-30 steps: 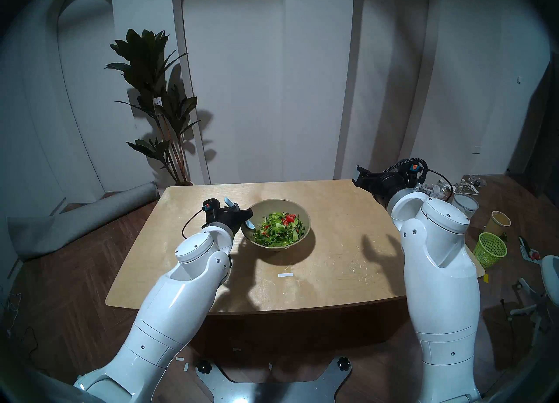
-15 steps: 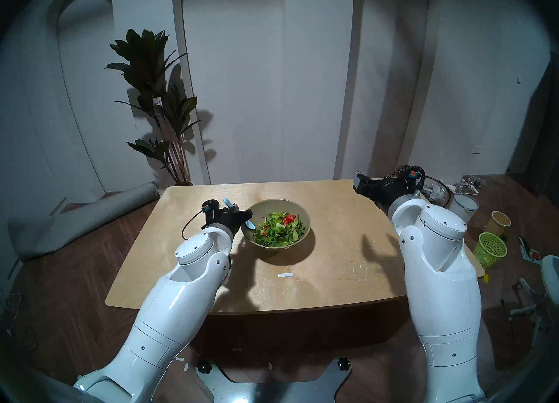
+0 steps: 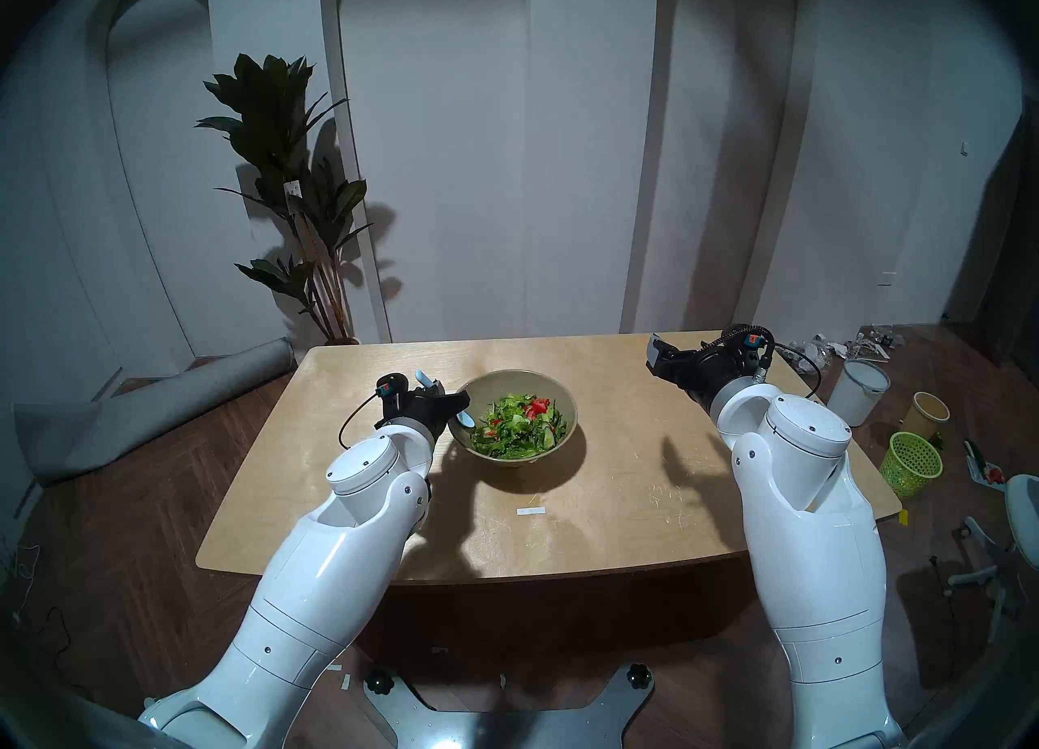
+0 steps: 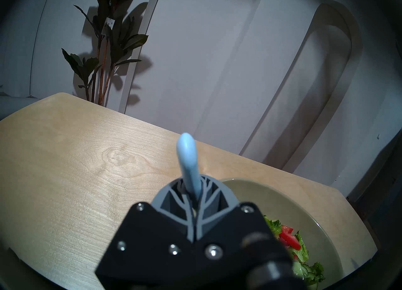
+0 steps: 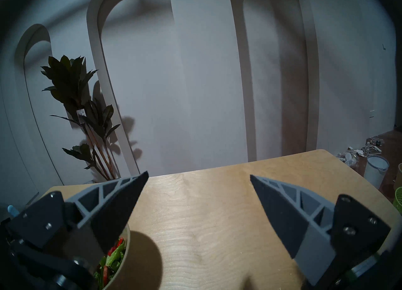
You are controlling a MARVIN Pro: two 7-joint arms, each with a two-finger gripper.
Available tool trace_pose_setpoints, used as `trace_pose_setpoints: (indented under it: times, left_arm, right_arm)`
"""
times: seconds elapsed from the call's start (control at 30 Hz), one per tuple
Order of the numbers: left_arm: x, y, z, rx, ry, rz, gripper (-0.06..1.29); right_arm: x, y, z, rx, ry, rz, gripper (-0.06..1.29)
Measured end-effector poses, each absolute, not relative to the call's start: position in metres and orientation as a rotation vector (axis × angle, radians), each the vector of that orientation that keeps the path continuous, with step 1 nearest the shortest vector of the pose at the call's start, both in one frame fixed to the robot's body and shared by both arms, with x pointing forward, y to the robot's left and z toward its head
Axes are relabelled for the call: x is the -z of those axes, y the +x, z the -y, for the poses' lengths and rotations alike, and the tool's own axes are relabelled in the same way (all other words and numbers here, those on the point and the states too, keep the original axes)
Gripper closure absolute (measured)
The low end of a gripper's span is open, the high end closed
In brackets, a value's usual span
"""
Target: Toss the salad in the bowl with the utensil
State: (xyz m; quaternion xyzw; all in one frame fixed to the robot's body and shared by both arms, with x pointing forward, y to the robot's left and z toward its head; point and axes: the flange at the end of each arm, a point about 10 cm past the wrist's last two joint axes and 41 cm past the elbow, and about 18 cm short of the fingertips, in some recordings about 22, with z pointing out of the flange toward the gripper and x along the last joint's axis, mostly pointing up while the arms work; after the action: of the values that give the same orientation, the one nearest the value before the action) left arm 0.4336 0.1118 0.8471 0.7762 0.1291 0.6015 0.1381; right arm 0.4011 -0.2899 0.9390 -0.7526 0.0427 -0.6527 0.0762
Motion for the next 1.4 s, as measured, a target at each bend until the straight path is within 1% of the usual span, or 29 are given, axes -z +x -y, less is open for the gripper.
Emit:
trace_pose_setpoints:
  times: [0.47, 0.5, 0.57, 0.63, 0.67, 0.8, 0.83, 0.87, 0.93, 0.97, 1.0, 1.4]
  left_arm:
    - [-0.839, 0.430, -0.103, -1.721, 2.285, -0.367, 1.23]
    - [-0.838, 0.430, -0.103, -1.720, 2.287, -0.368, 1.20]
    - [-0.837, 0.430, -0.103, -1.718, 2.294, -0.369, 1.09]
    - [-0.836, 0.430, -0.102, -1.716, 2.297, -0.368, 1.08]
    - [-0.835, 0.430, -0.102, -1.714, 2.299, -0.366, 1.01]
    - [-0.835, 0.429, -0.100, -1.713, 2.300, -0.356, 0.87]
    - [-0.835, 0.429, -0.099, -1.716, 2.300, -0.351, 0.72]
    - [-0.835, 0.428, -0.099, -1.719, 2.299, -0.348, 0.41]
    - [-0.836, 0.428, -0.098, -1.723, 2.298, -0.345, 0.19]
    - [-0.837, 0.427, -0.098, -1.729, 2.296, -0.344, 0.02]
    - [-0.838, 0.427, -0.098, -1.734, 2.295, -0.344, 0.00]
    - [-0.859, 0.411, -0.106, -1.830, 2.272, -0.365, 0.00]
  right_arm:
    - [-0.945, 0.399, 0.292, 1.973, -2.239, -0.158, -0.02]
    - [-0.945, 0.399, 0.293, 1.973, -2.240, -0.161, -0.02]
    - [-0.945, 0.399, 0.294, 1.975, -2.240, -0.167, -0.02]
    - [-0.945, 0.399, 0.294, 1.976, -2.241, -0.171, -0.02]
    - [-0.946, 0.399, 0.295, 1.976, -2.241, -0.173, -0.02]
    - [-0.946, 0.399, 0.296, 1.977, -2.243, -0.178, -0.02]
    - [-0.946, 0.398, 0.296, 1.978, -2.244, -0.180, -0.02]
    - [-0.946, 0.398, 0.296, 1.978, -2.245, -0.182, -0.02]
    - [-0.946, 0.398, 0.296, 1.978, -2.245, -0.183, -0.02]
    - [-0.946, 0.398, 0.296, 1.978, -2.246, -0.184, -0.02]
    - [-0.946, 0.398, 0.296, 1.979, -2.246, -0.184, -0.02]
    - [-0.948, 0.398, 0.297, 1.980, -2.243, -0.181, -0.02]
